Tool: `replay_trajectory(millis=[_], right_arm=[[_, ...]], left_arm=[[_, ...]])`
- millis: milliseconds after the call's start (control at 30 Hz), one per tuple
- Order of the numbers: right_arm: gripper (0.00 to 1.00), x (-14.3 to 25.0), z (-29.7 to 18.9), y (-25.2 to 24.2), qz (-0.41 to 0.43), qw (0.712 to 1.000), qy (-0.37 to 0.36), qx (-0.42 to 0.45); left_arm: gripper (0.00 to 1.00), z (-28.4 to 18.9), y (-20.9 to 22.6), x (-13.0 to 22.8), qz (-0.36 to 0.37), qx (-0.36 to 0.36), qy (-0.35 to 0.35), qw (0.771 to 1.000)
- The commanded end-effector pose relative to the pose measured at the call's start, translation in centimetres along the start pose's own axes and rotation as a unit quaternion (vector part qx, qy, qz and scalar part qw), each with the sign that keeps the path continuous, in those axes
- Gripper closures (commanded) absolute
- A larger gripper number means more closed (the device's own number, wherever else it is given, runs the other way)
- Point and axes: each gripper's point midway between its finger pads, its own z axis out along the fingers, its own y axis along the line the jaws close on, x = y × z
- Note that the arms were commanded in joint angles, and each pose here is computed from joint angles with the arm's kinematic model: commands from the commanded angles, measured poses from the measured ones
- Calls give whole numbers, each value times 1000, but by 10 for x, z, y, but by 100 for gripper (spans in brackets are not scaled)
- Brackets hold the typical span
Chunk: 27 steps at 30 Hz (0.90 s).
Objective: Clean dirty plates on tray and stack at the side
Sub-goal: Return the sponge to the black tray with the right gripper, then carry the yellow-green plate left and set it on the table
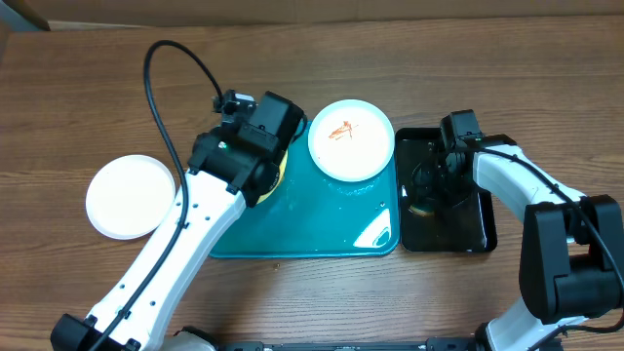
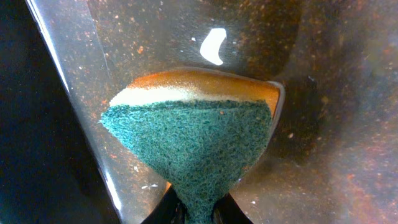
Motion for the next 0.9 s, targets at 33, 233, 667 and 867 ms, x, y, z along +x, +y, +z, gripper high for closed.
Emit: replay_trajectory(millis=[33,233,667,867], right_arm=[[89,28,29,-7,6,998,56,4],[89,29,29,-7,6,998,57,4],[84,32,29,-8,8,998,65,7],[96,27,29,-7,6,999,54,4]], left_arm=[[96,-18,15,-15,-13,-41,-50,998],[96,-31,14,-26,-10,-66,-88,994],[96,-41,24,-36,-13,-109,-123,986],[96,-45,33,-40,-17,-137,-135,981]])
